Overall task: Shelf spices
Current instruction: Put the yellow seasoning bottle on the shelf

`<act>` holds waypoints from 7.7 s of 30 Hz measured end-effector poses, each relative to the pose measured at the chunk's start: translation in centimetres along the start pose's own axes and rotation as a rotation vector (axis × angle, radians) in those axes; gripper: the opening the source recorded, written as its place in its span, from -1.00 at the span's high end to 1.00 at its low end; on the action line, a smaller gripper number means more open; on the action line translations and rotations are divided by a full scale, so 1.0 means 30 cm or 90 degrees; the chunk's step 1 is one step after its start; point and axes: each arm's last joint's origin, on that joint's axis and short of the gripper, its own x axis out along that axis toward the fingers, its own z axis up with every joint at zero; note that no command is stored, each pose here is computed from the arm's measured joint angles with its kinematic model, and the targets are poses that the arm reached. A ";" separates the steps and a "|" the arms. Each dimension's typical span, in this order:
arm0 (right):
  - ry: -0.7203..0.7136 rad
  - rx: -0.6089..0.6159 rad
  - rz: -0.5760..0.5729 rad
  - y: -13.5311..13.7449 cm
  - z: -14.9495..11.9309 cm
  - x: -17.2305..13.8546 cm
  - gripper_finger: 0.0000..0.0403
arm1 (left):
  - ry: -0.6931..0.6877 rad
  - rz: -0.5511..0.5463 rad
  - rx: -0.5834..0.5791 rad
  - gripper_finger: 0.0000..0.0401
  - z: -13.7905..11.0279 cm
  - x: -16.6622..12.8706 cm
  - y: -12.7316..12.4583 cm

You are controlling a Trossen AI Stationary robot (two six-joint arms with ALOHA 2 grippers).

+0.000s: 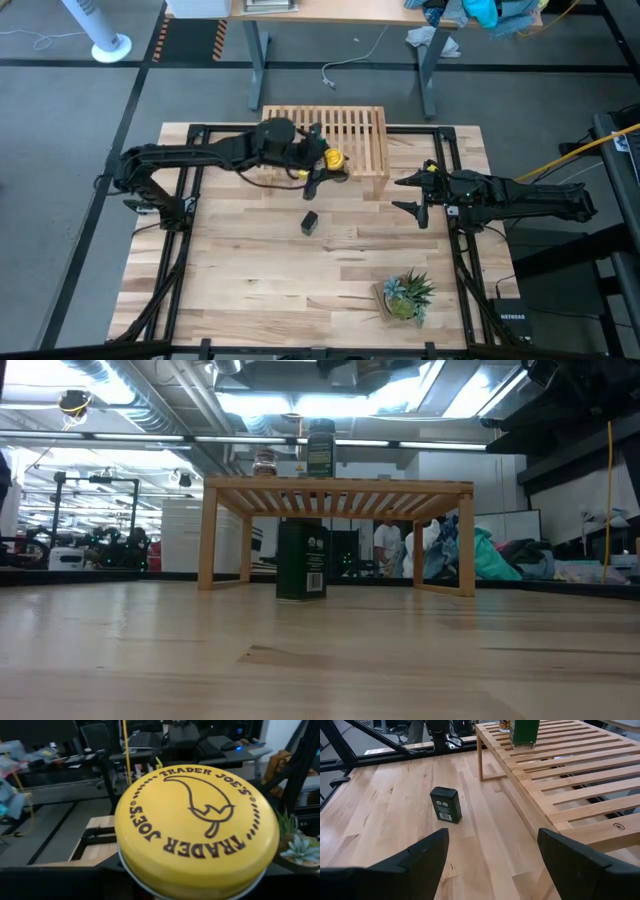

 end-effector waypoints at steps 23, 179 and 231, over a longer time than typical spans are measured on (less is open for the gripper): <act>0.000 -0.002 -0.001 0.000 0.000 0.000 -0.55 | 0.079 -0.135 -0.086 0.21 -0.065 0.266 0.270; 0.034 -0.039 -0.016 -0.007 -0.079 0.036 -0.55 | 0.297 0.039 -0.056 0.02 -0.304 0.037 0.656; 0.055 -0.042 -0.019 -0.008 -0.090 0.035 -0.55 | 0.310 0.092 -0.082 0.02 -0.270 0.026 0.636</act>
